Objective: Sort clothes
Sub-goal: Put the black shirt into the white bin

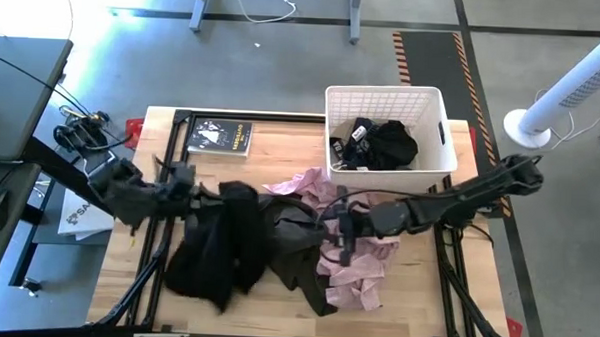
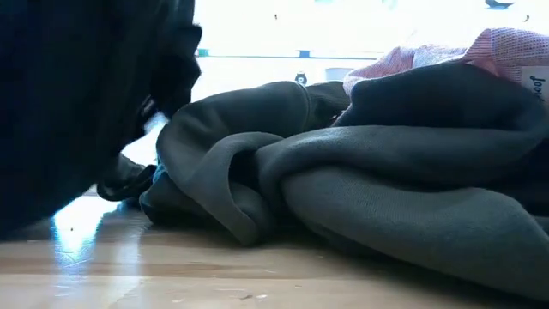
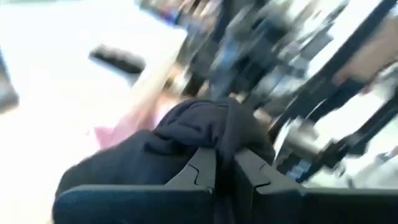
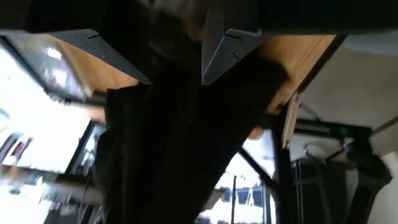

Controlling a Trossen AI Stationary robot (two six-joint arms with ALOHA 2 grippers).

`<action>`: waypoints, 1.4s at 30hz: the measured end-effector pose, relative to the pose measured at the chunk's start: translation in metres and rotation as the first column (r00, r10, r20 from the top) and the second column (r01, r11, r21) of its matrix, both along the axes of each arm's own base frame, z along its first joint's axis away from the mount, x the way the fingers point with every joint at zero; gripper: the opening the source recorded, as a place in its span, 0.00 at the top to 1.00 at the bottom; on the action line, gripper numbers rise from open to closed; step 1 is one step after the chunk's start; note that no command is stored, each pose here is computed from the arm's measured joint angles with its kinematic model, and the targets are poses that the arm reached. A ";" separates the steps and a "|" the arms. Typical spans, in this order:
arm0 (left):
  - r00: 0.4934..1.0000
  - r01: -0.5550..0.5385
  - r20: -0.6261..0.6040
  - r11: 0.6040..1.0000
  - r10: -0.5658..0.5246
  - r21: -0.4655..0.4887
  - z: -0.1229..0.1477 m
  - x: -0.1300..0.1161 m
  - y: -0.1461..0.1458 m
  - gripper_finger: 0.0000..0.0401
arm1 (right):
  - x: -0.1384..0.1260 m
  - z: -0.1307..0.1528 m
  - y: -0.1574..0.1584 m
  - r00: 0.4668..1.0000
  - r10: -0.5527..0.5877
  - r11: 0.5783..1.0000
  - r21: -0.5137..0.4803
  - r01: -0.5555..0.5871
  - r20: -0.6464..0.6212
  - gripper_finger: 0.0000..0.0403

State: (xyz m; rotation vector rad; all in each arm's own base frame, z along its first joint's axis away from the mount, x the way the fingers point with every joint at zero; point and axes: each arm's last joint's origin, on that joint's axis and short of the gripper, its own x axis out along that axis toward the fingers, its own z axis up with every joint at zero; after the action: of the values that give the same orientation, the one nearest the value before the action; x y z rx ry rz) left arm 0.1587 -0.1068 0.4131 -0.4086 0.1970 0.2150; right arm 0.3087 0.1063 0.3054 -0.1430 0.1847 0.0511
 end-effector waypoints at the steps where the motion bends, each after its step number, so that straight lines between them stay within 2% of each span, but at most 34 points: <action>1: 0.999 0.011 0.050 0.999 -0.013 0.038 0.007 0.004 -0.002 0.98 | 0.004 -0.001 -0.001 1.000 -0.001 1.000 -0.014 0.001 0.023 0.66; 4: 0.989 0.024 0.139 0.989 -0.045 0.144 0.019 0.016 -0.007 0.98 | 0.013 0.003 -0.004 0.998 0.013 0.999 -0.051 -0.011 0.058 0.63; 8: 0.990 0.005 0.136 0.969 -0.039 0.246 0.016 0.034 -0.010 0.98 | 0.022 0.015 -0.008 0.995 0.026 0.999 -0.039 -0.022 0.094 0.51; 13: 0.994 0.028 0.090 0.951 -0.058 0.307 0.003 0.061 -0.013 0.97 | 0.034 0.024 -0.014 0.993 0.025 0.999 -0.030 -0.021 0.117 0.31; 17: 0.994 0.059 0.069 0.937 -0.088 0.344 -0.009 0.087 -0.015 0.97 | 0.051 0.018 -0.018 0.993 0.006 1.000 -0.012 -0.004 0.116 0.19; 20: 0.993 0.091 0.041 0.928 -0.113 0.360 -0.020 0.107 -0.012 0.97 | 0.069 0.006 -0.019 0.994 0.044 0.998 0.042 -0.049 0.102 0.15; 24: 0.988 0.146 -0.009 0.914 -0.154 0.379 -0.036 0.127 -0.009 0.98 | 0.091 -0.009 -0.013 0.980 0.176 0.982 0.052 -0.181 0.089 0.15; 27: 0.983 0.175 -0.017 0.910 -0.182 0.376 -0.039 0.133 -0.010 0.98 | 0.100 -0.015 -0.008 0.962 0.236 0.968 0.053 -0.245 0.138 0.21; 29: 0.983 0.175 -0.016 0.908 -0.182 0.380 -0.040 0.133 -0.012 0.98 | 0.103 -0.018 -0.007 0.953 0.248 0.963 0.062 -0.262 0.173 0.31; 31: 0.985 0.159 -0.002 0.904 -0.172 0.396 -0.041 0.131 -0.014 0.98 | 0.103 -0.019 -0.005 0.941 0.256 0.958 0.069 -0.277 0.221 0.44; 34: 0.986 0.133 0.031 0.900 -0.161 0.416 -0.040 0.127 -0.019 0.98 | 0.102 -0.019 -0.005 0.935 0.244 0.958 0.086 -0.274 0.257 0.69; 37: 0.992 0.087 0.048 0.904 -0.117 0.419 -0.036 0.120 -0.022 0.94 | 0.102 -0.018 -0.006 0.936 0.228 0.962 0.087 -0.259 0.268 0.92; 38: 0.993 0.081 0.045 0.903 -0.111 0.422 -0.035 0.117 -0.022 0.92 | 0.102 -0.018 -0.006 0.938 0.220 0.964 0.089 -0.252 0.266 0.95; 42: 0.994 0.096 -0.004 0.893 -0.105 0.440 -0.032 0.101 -0.024 0.83 | 0.103 -0.023 -0.007 0.963 0.158 0.972 0.138 -0.190 0.217 0.92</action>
State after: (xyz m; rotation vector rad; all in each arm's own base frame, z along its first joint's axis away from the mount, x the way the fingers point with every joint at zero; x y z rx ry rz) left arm 0.2598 -0.1309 0.3806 0.0518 0.1437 0.1468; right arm 0.4114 0.0992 0.2824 -0.0055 -0.0392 0.2255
